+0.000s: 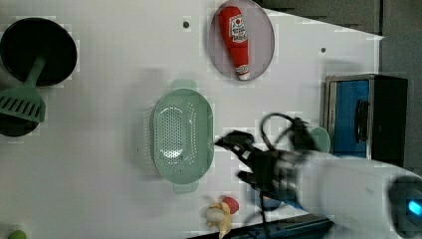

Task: Drag strainer left to right.

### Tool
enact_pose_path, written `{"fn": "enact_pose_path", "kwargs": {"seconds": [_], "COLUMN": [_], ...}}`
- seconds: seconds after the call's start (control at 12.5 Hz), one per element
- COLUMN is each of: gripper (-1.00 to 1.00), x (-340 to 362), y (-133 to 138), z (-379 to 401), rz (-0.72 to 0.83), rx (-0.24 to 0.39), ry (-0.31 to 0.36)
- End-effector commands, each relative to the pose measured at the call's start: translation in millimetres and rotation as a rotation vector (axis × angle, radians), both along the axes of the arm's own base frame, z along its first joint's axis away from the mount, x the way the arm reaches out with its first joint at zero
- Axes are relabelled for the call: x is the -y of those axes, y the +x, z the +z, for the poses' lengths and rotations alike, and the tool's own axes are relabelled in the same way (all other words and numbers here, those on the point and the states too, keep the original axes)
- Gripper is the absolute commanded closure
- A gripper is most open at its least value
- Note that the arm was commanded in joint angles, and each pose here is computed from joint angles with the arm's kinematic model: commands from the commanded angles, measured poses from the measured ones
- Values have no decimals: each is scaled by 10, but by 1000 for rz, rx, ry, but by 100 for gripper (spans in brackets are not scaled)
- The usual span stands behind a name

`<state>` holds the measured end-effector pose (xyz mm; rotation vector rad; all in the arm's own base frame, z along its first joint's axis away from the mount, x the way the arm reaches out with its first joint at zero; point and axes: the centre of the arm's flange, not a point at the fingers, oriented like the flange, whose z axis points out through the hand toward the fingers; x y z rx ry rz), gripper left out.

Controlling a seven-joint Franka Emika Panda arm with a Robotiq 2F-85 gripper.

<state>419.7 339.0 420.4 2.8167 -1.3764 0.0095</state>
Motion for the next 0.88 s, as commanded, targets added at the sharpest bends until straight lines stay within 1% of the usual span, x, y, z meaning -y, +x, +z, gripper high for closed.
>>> {"fn": "enact_pose_path", "kwargs": {"seconds": [0.08,0.24,0.4,0.72,0.88], "gripper": [-100,-100,-100,-100,-100], "x": [132,134,110,115,200], "y": [64,82,80,105,147], "z": [-749,-1186,-1537,-2069,-2302], "rz": [-396,-484,-534,-610,-592], "rx": [-49,-69,-87,-110,-100], "ry": [24,67,90,103,96]}}
